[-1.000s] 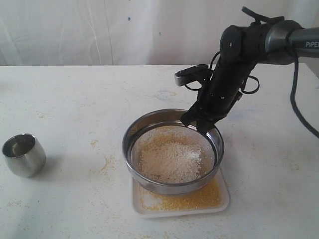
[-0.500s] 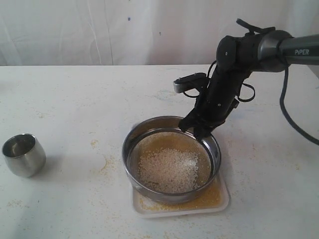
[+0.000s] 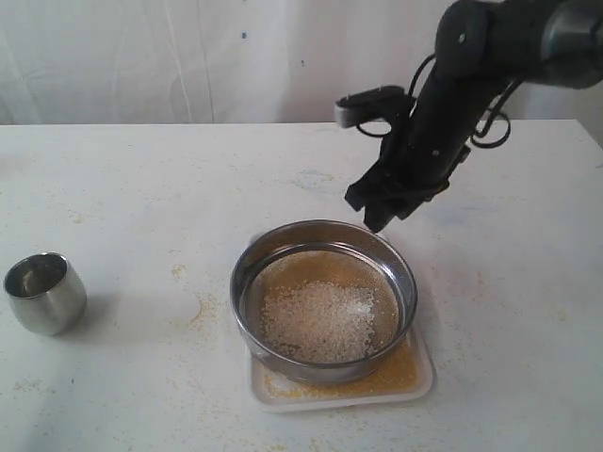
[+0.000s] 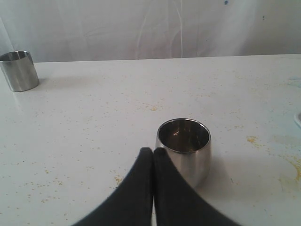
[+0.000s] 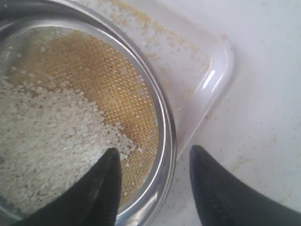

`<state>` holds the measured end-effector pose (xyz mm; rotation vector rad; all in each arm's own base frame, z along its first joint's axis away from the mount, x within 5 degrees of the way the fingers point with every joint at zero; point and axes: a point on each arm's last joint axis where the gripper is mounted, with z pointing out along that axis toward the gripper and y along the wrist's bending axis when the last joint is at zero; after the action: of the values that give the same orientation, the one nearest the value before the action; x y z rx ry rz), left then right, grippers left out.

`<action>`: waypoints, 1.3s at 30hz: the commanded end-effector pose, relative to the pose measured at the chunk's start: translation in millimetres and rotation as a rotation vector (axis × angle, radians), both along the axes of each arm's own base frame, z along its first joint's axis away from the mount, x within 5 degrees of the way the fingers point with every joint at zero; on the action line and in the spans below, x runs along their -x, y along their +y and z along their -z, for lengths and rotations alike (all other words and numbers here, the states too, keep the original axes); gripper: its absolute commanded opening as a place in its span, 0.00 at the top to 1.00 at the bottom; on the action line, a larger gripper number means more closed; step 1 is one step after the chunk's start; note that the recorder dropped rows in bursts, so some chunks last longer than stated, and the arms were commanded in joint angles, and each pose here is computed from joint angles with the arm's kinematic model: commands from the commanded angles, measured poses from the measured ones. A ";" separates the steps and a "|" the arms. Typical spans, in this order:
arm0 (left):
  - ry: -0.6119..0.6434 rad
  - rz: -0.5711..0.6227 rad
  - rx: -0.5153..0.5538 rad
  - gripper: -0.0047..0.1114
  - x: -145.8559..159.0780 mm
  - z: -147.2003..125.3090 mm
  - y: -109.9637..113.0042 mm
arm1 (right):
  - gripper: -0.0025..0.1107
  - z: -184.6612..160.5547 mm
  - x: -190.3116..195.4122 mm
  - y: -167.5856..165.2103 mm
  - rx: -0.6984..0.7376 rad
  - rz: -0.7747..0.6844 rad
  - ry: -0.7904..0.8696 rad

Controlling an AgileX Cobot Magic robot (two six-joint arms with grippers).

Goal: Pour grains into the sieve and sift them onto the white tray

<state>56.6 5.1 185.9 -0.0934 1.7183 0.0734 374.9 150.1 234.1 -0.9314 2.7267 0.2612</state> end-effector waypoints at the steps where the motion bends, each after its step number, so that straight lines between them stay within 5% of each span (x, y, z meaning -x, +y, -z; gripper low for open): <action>1: 0.000 0.000 0.009 0.96 0.3 1.0 -0.2 | 0.61 -49.9 26.1 -9.3 -0.045 0.006 -0.071; 12: 0.000 0.000 0.009 0.96 0.3 1.0 -0.2 | 0.98 -74.4 136.4 -50.1 -0.124 0.087 -0.262; 25: 0.000 0.000 0.009 0.96 0.3 1.0 -0.2 | 0.98 -48.5 267.1 -93.9 -0.365 0.187 -0.583; 31: 0.000 0.000 0.009 0.96 0.3 1.0 -0.2 | 0.98 -63.1 304.0 -100.4 -0.555 0.231 -0.658; 39: 0.000 0.000 0.009 0.96 0.3 1.0 -0.2 | 0.98 -73.2 329.6 -108.9 -0.625 0.208 -0.783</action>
<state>56.6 5.1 185.9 -0.0934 1.7183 0.0734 48.7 42.5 307.8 -0.4384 1.8350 0.5276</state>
